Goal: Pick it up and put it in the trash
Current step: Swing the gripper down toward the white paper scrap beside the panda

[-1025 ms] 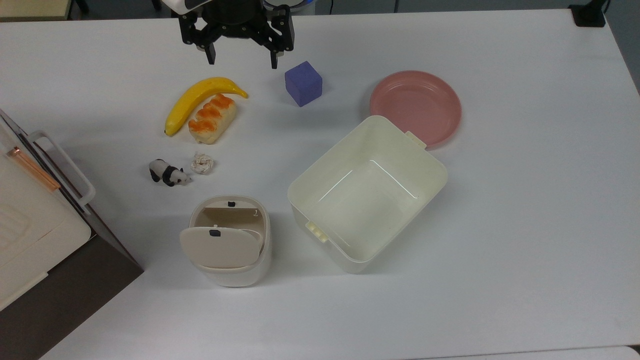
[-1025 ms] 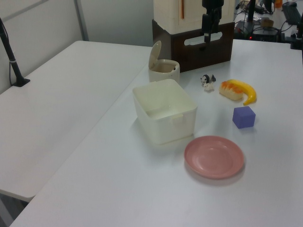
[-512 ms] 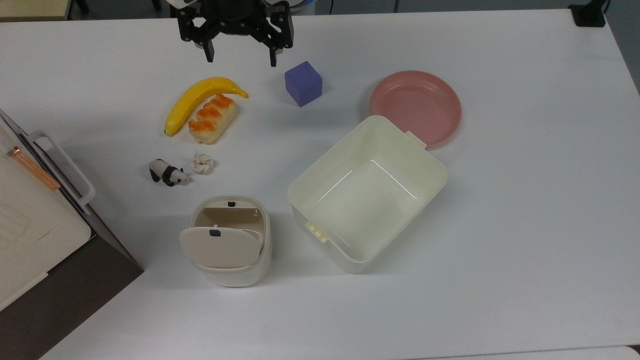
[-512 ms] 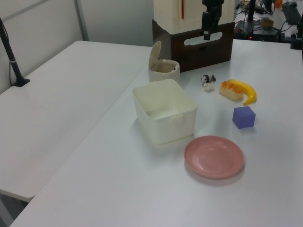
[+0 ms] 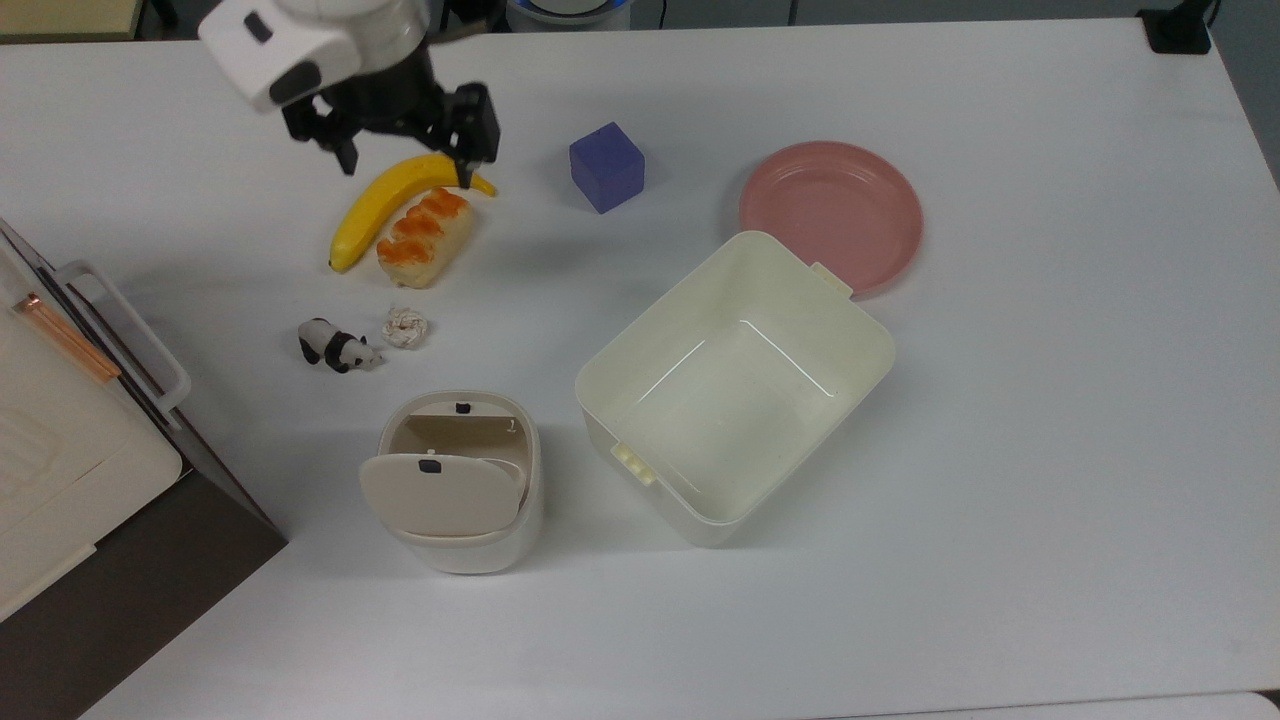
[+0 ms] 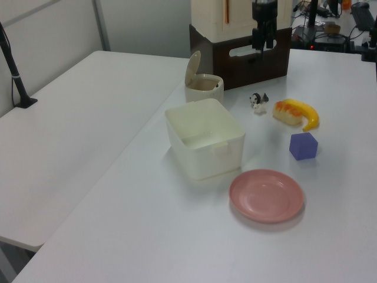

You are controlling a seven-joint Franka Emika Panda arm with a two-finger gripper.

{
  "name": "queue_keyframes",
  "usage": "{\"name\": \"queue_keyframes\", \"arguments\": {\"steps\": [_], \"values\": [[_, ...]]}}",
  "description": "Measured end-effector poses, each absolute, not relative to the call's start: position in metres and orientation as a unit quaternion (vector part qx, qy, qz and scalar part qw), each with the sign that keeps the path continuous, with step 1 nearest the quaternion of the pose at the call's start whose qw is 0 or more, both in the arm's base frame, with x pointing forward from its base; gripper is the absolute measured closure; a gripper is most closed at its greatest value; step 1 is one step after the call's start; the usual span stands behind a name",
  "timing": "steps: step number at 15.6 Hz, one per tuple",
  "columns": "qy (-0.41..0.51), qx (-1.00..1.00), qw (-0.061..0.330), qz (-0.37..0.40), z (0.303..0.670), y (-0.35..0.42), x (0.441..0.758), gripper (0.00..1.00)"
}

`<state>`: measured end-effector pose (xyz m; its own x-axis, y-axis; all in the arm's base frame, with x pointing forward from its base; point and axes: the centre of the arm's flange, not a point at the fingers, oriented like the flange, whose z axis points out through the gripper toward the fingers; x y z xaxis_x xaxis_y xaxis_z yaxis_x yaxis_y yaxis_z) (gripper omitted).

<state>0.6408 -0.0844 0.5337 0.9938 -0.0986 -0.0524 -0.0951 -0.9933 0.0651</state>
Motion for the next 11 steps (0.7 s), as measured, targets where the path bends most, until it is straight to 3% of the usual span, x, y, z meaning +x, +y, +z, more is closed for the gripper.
{"name": "queue_keyframes", "arguments": {"steps": [5,11], "values": [[-0.043,0.996,0.072,-0.035,0.45,-0.112,0.659,0.07],[-0.043,0.995,0.084,-0.044,0.418,-0.122,0.654,0.05]]}}
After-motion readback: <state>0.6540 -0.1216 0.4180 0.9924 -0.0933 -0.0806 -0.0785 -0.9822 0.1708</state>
